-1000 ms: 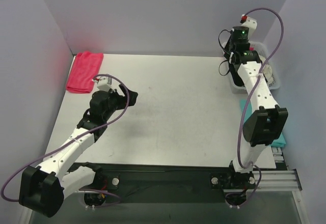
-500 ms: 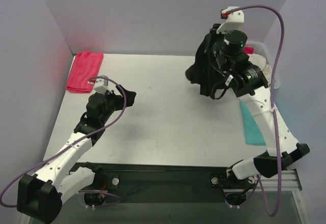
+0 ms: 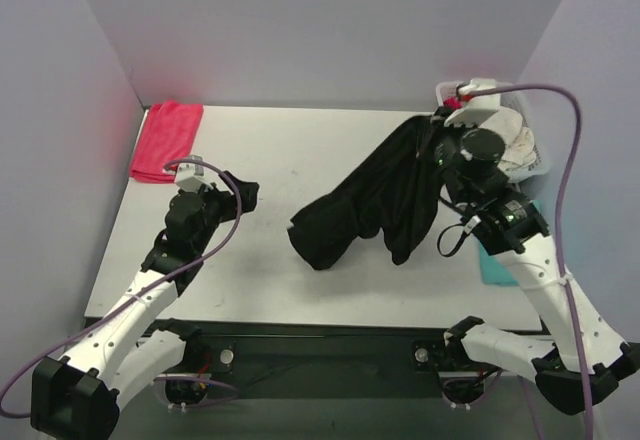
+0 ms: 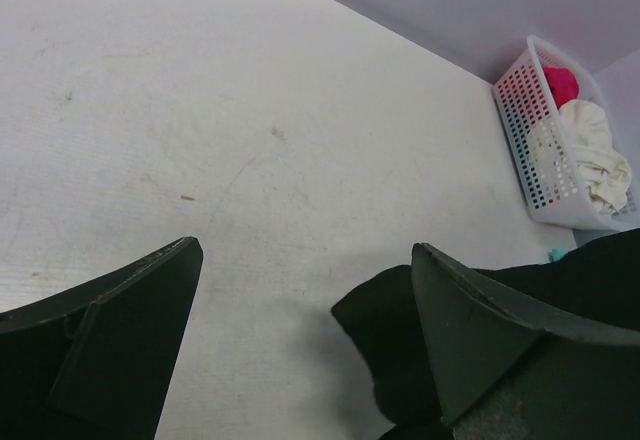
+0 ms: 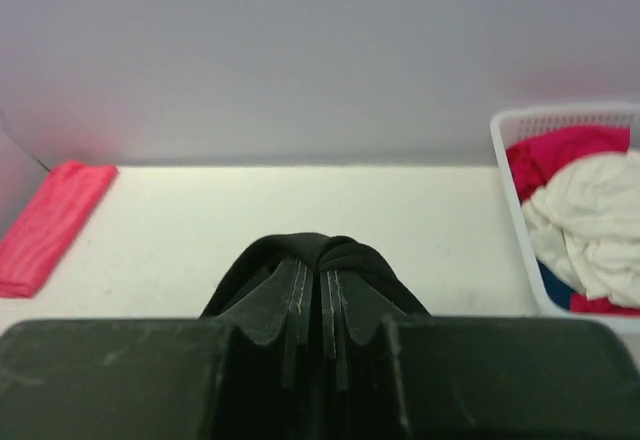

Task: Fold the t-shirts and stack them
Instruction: Move the tshirt to the center of the board

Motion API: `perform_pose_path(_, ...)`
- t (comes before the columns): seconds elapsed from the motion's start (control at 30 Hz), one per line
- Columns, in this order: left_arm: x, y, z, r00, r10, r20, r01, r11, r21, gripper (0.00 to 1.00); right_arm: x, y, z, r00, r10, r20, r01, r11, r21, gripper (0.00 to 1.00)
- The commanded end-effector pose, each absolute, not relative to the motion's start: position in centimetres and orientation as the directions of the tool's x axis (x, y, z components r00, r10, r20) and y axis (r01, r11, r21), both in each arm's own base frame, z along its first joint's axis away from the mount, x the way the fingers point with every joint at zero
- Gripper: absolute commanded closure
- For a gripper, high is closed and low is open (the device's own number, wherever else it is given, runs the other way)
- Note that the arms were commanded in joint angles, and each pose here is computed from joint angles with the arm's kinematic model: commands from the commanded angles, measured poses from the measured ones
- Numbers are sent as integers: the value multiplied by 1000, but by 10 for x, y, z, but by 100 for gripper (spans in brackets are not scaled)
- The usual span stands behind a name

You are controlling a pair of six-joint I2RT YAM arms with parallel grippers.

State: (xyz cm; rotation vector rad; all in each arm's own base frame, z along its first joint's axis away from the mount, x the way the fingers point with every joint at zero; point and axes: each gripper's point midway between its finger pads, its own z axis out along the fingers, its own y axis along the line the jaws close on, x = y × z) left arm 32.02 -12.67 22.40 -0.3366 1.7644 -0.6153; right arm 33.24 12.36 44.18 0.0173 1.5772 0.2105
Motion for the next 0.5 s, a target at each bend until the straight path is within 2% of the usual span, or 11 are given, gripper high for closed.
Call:
perform_pose_path(0.0, 321, -124, 215, -285, -523, -803, 66, 825, -561, 2, 349, 115, 333, -197, 139, -970, 26, 990, 137, 100)
perform_pose_path(0.03, 321, -124, 210, -293, -520, -802, 61, 827, -559, 3, 349, 114, 281, -286, 118, -951, 57, 993, 106, 100)
perform_pose_path(0.17, 317, -127, 190, -338, -513, -789, 55, 827, -560, 2, 339, 97, 178, -450, 131, -884, 195, 980, 46, 100)
perform_pose_path(0.27, 314, -138, 182, -382, -499, -778, 90, 818, -569, 3, 334, 91, 147, -499, 137, -856, 241, 970, 15, 100)
perform_pose_path(0.47, 295, -173, 160, -506, -421, -752, 192, 796, -575, 3, 330, 75, 135, -521, 141, -842, 322, 946, -41, 100)
